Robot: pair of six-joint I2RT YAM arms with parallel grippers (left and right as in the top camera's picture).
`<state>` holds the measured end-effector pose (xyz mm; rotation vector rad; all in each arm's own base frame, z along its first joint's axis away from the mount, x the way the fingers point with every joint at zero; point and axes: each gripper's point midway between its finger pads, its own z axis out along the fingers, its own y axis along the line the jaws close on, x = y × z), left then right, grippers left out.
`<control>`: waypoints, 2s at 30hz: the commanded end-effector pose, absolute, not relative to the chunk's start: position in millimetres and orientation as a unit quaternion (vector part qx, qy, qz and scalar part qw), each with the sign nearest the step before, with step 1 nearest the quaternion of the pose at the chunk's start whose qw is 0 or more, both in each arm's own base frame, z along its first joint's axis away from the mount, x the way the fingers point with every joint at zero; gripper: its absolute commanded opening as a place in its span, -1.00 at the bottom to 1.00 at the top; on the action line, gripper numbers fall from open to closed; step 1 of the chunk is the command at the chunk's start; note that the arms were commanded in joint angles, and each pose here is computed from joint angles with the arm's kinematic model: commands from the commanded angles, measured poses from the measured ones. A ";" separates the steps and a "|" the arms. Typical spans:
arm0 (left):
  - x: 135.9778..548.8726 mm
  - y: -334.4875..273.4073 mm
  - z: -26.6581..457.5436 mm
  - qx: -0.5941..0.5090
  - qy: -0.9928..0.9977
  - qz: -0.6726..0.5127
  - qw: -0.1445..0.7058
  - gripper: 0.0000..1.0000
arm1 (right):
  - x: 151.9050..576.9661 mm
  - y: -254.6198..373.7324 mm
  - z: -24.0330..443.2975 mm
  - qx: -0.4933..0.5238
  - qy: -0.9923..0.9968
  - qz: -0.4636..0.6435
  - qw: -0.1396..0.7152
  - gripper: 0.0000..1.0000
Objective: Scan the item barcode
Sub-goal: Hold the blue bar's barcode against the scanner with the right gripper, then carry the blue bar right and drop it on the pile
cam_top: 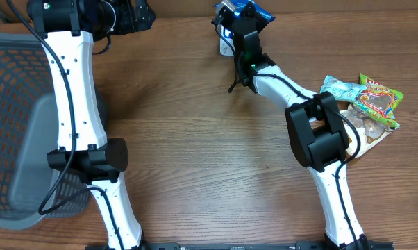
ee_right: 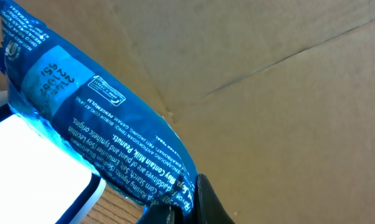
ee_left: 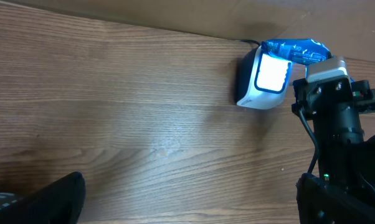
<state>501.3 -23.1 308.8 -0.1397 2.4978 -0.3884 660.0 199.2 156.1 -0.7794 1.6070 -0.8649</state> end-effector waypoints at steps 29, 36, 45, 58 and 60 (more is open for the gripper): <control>498.9 -25.1 321.5 -0.051 0.936 -0.151 0.315 1.00 | 466.0 -18.7 228.4 0.110 0.945 -0.114 0.286 -0.92; 498.9 -25.0 321.4 -0.051 0.936 -0.151 0.315 1.00 | 414.8 -89.8 132.8 0.189 0.969 -0.042 0.157 -0.92; 498.9 -25.0 321.4 -0.051 0.936 -0.151 0.315 1.00 | 381.4 -92.8 126.5 0.213 0.972 0.000 0.103 1.00; 498.9 -24.9 321.5 -0.051 0.936 -0.151 0.315 1.00 | 290.3 -21.7 406.4 0.062 0.886 0.096 0.448 1.00; 498.9 -24.9 321.5 -0.051 0.936 -0.151 0.315 1.00 | 269.1 -15.9 428.6 0.053 0.867 0.088 0.487 1.00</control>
